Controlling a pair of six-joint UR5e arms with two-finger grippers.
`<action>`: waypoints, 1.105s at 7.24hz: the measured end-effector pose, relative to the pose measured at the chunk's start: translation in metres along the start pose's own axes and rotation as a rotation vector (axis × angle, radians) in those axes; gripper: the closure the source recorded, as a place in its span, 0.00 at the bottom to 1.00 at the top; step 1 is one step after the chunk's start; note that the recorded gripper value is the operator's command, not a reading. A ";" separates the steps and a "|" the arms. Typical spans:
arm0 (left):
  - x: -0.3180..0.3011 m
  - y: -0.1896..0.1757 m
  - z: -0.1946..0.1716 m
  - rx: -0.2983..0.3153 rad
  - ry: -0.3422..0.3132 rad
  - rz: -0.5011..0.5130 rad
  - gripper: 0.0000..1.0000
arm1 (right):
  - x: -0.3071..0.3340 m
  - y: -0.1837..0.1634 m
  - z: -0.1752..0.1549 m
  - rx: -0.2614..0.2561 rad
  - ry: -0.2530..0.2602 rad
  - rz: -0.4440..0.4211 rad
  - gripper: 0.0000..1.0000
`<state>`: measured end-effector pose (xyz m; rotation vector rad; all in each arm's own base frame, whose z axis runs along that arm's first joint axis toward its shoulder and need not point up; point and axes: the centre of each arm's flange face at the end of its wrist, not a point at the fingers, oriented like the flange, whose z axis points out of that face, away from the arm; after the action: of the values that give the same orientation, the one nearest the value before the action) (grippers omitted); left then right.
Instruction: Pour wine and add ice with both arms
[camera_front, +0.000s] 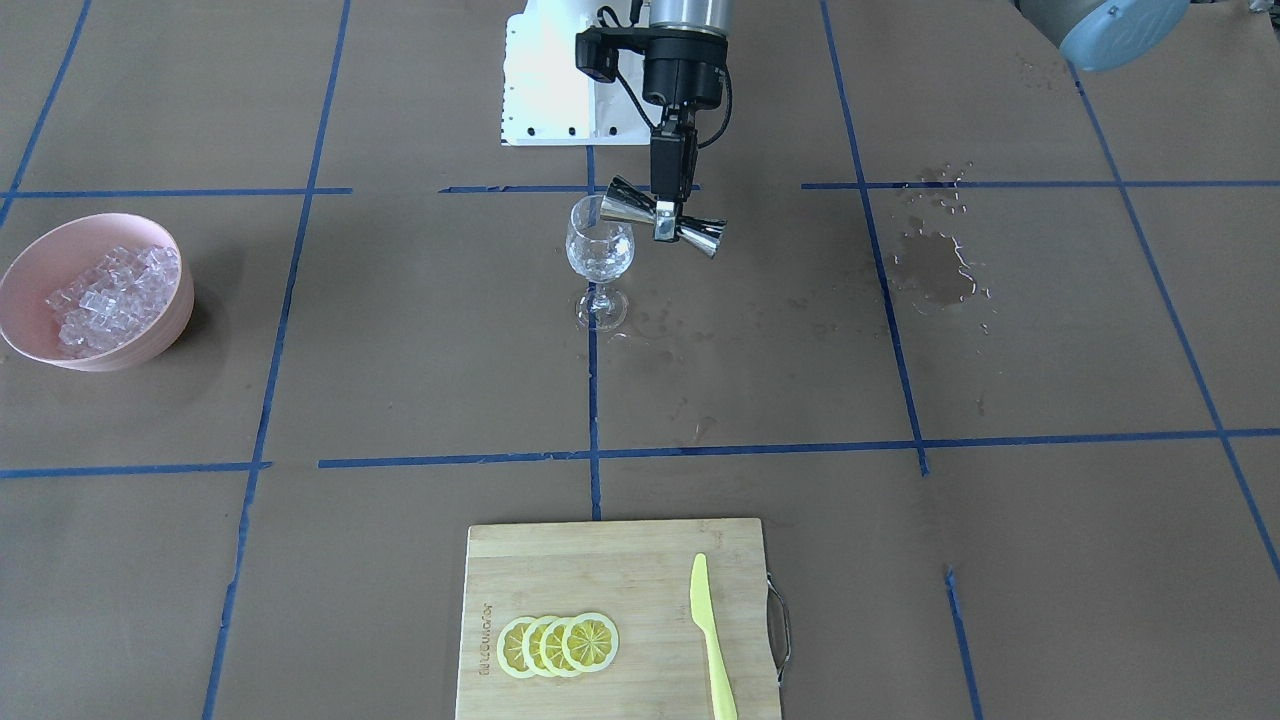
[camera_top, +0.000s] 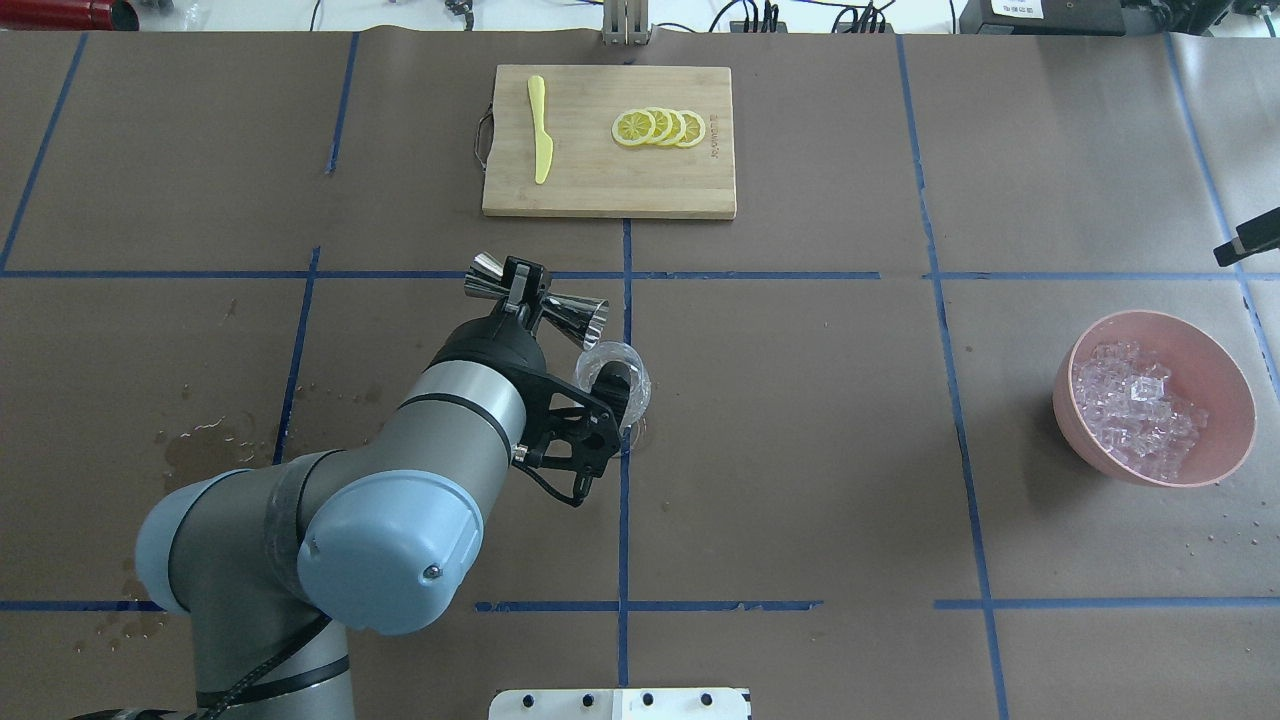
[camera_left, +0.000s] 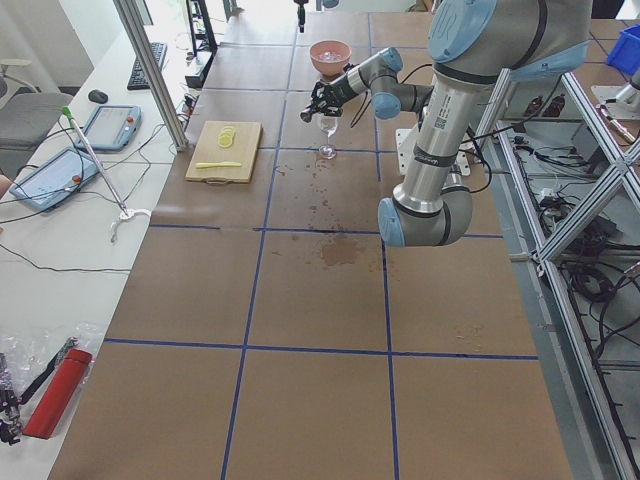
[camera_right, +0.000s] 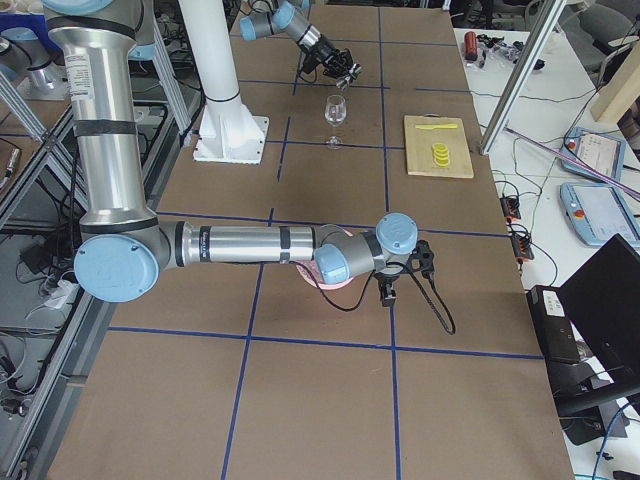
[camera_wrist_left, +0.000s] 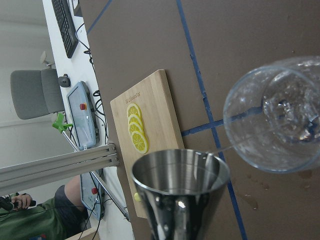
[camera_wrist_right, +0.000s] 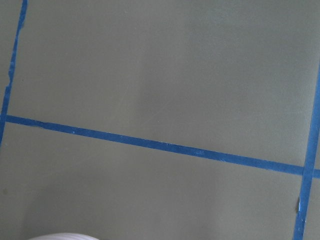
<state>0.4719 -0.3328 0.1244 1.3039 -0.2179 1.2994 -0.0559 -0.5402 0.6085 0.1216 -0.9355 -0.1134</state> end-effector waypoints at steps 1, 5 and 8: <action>-0.003 -0.002 -0.003 0.002 0.002 0.021 1.00 | 0.000 0.000 0.000 0.000 0.000 0.000 0.00; -0.009 0.010 -0.010 0.057 -0.033 -0.324 1.00 | 0.002 -0.002 0.002 -0.004 0.001 0.003 0.00; 0.032 0.066 -0.004 0.160 -0.055 -0.808 1.00 | 0.001 -0.006 0.003 -0.003 0.000 0.001 0.00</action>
<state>0.4297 -0.3291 0.1843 1.3546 0.3583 0.5962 -0.0580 -0.5461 0.6096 0.1184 -0.9352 -0.1136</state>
